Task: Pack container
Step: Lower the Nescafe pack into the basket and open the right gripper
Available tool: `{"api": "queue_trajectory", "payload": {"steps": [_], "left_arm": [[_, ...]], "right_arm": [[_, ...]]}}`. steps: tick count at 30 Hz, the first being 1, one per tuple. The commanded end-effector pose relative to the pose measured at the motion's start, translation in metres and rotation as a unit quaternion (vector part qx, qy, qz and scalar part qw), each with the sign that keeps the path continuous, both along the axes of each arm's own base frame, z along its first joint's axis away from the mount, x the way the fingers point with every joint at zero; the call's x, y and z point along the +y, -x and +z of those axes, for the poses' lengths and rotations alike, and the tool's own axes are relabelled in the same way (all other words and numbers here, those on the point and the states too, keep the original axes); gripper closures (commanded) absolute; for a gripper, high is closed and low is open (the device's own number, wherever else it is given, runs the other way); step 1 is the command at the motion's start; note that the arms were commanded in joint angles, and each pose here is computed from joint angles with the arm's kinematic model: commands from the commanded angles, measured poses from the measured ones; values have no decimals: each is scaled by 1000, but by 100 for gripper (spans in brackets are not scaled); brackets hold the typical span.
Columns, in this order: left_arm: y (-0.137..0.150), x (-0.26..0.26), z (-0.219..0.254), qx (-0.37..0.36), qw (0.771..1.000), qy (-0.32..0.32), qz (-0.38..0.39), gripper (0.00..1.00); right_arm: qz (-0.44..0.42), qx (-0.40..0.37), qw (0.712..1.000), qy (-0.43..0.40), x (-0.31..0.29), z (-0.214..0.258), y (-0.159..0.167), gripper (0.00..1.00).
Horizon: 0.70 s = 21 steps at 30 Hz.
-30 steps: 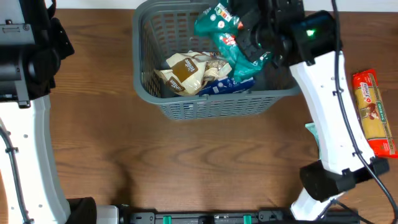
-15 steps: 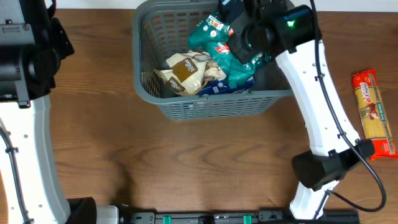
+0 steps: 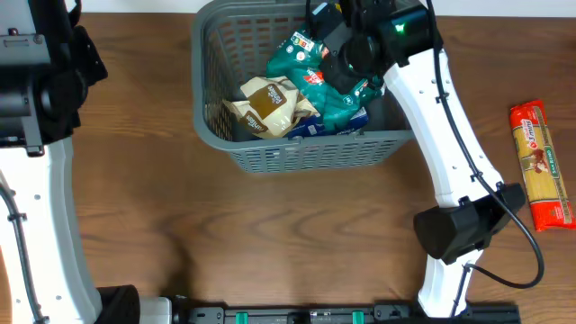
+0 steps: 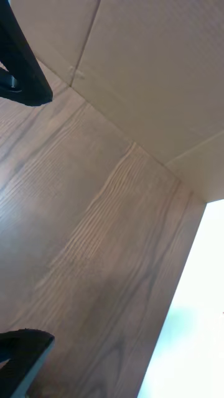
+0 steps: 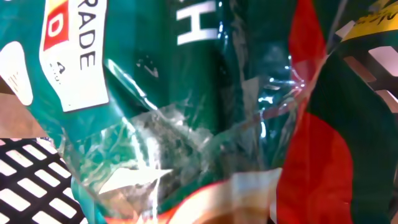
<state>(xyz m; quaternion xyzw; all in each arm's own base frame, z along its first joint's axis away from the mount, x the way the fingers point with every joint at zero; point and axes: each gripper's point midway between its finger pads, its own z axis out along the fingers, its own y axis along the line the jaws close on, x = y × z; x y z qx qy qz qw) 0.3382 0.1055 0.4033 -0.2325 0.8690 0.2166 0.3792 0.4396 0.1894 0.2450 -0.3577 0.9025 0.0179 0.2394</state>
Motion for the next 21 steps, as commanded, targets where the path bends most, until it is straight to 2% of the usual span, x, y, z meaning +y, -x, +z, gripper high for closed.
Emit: {"api": "queue_trajectory", "payload": {"steps": [1,16,17,18,19,21], "left_arm": [[2,3,-1,0,1000,-1,10,1],[2,3,-1,0,1000,0,10,1],[2,3,-1,0,1000,0,10,1],[2,3,-1,0,1000,0,10,1],[2,3,-1,0,1000,0,10,1],[2,3,-1,0,1000,0,10,2]], "right_arm": [[3,-27,1000,-14,5,16,-7,99],[4,-13,1000,-19,9,6,-9,98],[4,-12,1000,-19,9,6,-8,82],[4,-11,1000,-20,9,6,-8,21],[4,-11,1000,-20,9,6,-8,1],[4,-10,1000,-20,9,6,-8,1]]}}
